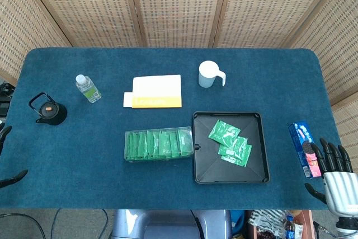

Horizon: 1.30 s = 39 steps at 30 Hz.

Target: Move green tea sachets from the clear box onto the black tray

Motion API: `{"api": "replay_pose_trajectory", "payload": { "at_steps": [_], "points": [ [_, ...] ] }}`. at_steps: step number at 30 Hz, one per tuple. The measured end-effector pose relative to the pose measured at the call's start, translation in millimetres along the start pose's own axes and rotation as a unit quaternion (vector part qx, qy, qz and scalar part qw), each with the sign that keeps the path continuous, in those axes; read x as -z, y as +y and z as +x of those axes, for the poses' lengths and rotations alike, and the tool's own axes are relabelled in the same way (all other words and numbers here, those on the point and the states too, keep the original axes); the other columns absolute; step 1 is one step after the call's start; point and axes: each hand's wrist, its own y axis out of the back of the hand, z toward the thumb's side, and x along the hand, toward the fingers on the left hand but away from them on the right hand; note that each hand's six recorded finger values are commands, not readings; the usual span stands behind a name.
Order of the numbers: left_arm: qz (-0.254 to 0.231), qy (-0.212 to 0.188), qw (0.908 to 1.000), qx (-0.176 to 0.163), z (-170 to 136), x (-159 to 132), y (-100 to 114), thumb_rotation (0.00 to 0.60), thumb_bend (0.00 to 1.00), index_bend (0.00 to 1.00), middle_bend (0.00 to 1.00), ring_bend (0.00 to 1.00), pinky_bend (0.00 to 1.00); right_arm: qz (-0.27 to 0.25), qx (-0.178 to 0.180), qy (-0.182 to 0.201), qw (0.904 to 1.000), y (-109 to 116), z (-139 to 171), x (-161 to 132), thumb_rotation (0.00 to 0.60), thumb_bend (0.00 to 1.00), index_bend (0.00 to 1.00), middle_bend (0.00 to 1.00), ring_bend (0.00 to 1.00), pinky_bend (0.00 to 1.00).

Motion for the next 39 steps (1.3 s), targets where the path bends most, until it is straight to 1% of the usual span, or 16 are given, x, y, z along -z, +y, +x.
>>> {"api": "replay_pose_trajectory", "payload": {
  "at_steps": [5, 9, 12, 15, 18, 19, 22, 25, 29, 32, 35, 39],
  "points": [
    [0.000, -0.003, 1.0000, -0.005, -1, -1, -1, 0.600, 0.14, 0.00, 0.00, 0.00, 0.00, 0.002, -0.010, -0.001, 0.9999, -5, 0, -2, 0.600, 0.00, 0.00, 0.00, 0.00, 0.00],
    [-0.002, -0.007, 0.9999, -0.010, 0, -2, 0, 0.600, 0.14, 0.00, 0.00, 0.00, 0.00, -0.003, -0.020, 0.012, 0.9997, -10, -5, -9, 0.600, 0.00, 0.00, 0.00, 0.00, 0.00],
    [-0.002, -0.009, 0.9999, -0.009, 1, -3, -1, 0.600, 0.14, 0.00, 0.00, 0.00, 0.00, -0.011, -0.030, 0.032, 0.9990, -13, -12, -19, 0.600, 0.00, 0.00, 0.00, 0.00, 0.00],
    [-0.001, -0.006, 1.0000, -0.006, 6, -1, -5, 0.600, 0.14, 0.00, 0.00, 0.00, 0.00, -0.025, -0.059, 0.070, 0.9955, -17, -29, -42, 0.600, 0.00, 0.00, 0.00, 0.00, 0.00],
    [-0.002, -0.005, 0.9999, -0.012, 12, -1, -7, 0.600, 0.14, 0.00, 0.00, 0.00, 0.00, -0.038, -0.095, 0.122, 0.9873, -20, -54, -76, 0.600, 0.00, 0.01, 0.00, 0.00, 0.00],
    [-0.002, -0.006, 0.9999, -0.013, 13, -1, -8, 0.600, 0.14, 0.00, 0.00, 0.00, 0.00, -0.043, -0.107, 0.145, 0.9827, -21, -65, -92, 0.600, 0.00, 0.01, 0.00, 0.00, 0.00],
    [0.000, -0.005, 0.9999, -0.015, 15, -1, -10, 0.600, 0.14, 0.00, 0.00, 0.00, 0.00, -0.053, -0.127, 0.199, 0.9702, -17, -93, -136, 0.600, 0.00, 0.06, 0.00, 0.00, 0.00],
    [0.003, -0.002, 1.0000, -0.008, 15, 0, -13, 0.600, 0.14, 0.00, 0.00, 0.00, 0.00, -0.074, -0.142, 0.238, 0.9580, -16, -116, -177, 0.600, 0.02, 0.11, 0.00, 0.00, 0.00],
    [0.007, 0.004, 1.0000, -0.005, 16, 2, -14, 0.600, 0.14, 0.00, 0.00, 0.00, 0.00, -0.105, -0.173, 0.270, 0.9415, -21, -136, -227, 0.600, 0.08, 0.15, 0.00, 0.00, 0.00],
    [0.008, 0.008, 0.9999, -0.005, 16, 3, -14, 0.600, 0.14, 0.00, 0.00, 0.00, 0.00, -0.120, -0.189, 0.292, 0.9299, -25, -145, -265, 0.600, 0.11, 0.17, 0.00, 0.00, 0.00],
    [0.007, 0.011, 0.9999, -0.005, 17, 5, -14, 0.600, 0.14, 0.00, 0.00, 0.00, 0.00, -0.118, -0.196, 0.308, 0.9233, -30, -150, -296, 0.600, 0.12, 0.19, 0.00, 0.00, 0.00],
    [0.007, 0.013, 0.9999, 0.000, 18, 6, -16, 0.600, 0.14, 0.00, 0.00, 0.00, 0.00, -0.125, -0.215, 0.311, 0.9175, -40, -156, -327, 0.600, 0.14, 0.20, 0.00, 0.00, 0.00]
  ]
}}
